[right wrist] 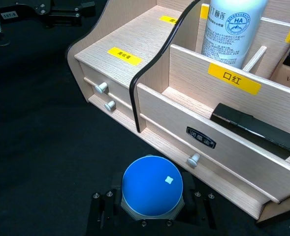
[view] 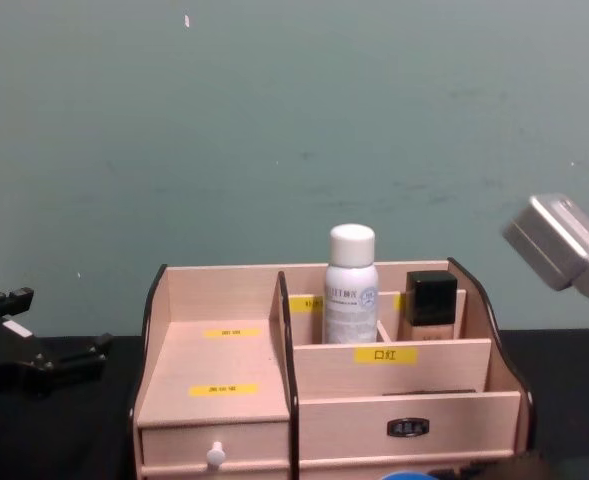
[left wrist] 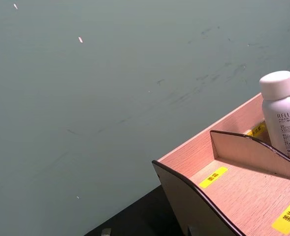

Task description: Pick up the facial cleanser and watermelon frost from the table and place them into the tiered storage box.

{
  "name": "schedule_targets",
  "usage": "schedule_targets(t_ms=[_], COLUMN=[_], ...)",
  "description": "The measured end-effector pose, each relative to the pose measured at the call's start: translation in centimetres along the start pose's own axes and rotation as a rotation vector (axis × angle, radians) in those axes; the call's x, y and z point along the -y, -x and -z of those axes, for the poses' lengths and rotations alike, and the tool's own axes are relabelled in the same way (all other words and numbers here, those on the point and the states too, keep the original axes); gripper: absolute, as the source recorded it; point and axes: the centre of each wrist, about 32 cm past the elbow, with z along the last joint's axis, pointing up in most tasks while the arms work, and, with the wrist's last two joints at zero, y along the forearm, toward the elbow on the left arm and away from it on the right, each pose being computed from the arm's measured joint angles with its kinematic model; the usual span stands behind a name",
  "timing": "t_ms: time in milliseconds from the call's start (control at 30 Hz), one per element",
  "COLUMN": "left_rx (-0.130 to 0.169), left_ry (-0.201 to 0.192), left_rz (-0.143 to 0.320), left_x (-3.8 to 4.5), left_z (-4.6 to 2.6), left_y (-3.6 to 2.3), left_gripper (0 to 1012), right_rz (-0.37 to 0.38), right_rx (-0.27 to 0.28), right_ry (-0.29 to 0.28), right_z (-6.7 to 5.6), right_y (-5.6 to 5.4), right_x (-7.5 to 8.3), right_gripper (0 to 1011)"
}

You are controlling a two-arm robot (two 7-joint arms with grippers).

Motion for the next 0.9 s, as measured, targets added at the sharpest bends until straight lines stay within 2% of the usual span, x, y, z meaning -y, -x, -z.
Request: schedule_targets(t_ms=[367, 533, 700, 900], left_rx=[0.000, 0.000, 0.000, 0.000], left_ry=[0.000, 0.000, 0.000, 0.000], left_rz=[0.000, 0.000, 0.000, 0.000], left_x=[0.00, 0.00, 0.00, 0.00], left_z=[0.00, 0.00, 0.00, 0.00], left_y=[0.00, 0.00, 0.00, 0.00], left_gripper=[1010, 1010, 1010, 1009], right_rz=[-0.005, -0.025, -0.051, -0.077], right_rx=[-0.001, 0.002, 0.015, 0.044], right_ry=[-0.002, -0.022, -0.049, -0.088], right_z=[0.1, 0.1, -0.3, -1.5], right_y=[0.0, 0.1, 0.5, 0.9], right_x=[0.0, 0.2, 0.4, 0.7], right_gripper=[731, 731, 731, 731])
